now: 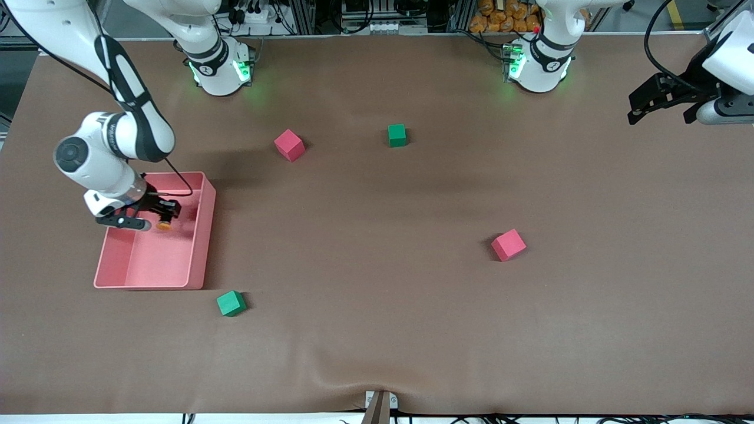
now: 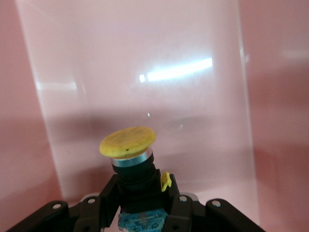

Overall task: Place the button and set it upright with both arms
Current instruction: 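Grasp the button with the right gripper and lift it from the tray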

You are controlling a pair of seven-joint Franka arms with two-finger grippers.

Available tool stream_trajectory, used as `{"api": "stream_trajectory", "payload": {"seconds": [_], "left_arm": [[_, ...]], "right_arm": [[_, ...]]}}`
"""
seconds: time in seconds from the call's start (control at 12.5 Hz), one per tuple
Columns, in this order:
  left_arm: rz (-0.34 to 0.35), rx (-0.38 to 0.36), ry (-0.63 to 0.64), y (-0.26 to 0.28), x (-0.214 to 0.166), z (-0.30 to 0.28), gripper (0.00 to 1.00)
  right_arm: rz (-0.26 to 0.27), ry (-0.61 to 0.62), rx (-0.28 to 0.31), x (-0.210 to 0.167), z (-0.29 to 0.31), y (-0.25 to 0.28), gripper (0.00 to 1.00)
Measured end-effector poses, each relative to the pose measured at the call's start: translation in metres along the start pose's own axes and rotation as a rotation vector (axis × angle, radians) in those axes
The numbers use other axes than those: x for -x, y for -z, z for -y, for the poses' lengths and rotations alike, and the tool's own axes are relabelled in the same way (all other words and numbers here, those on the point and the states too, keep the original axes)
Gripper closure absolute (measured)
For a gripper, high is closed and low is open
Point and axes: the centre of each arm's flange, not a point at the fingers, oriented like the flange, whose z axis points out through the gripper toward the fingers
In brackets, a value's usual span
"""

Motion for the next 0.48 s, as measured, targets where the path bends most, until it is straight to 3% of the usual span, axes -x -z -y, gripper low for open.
{"api": "stream_trajectory", "payload": {"seconds": [0.24, 0.48], "left_arm": [[0.0, 0.0, -0.002, 0.0, 0.0, -0.001, 0.0], [0.002, -0.001, -0.003, 0.0, 0.0, -0.002, 0.0]], "right_arm": [[0.004, 0.057, 0.001, -0.03, 0.026, 0.056, 0.57], [0.031, 0.172, 0.002, -0.063, 0.101, 0.128, 0.57]]}}
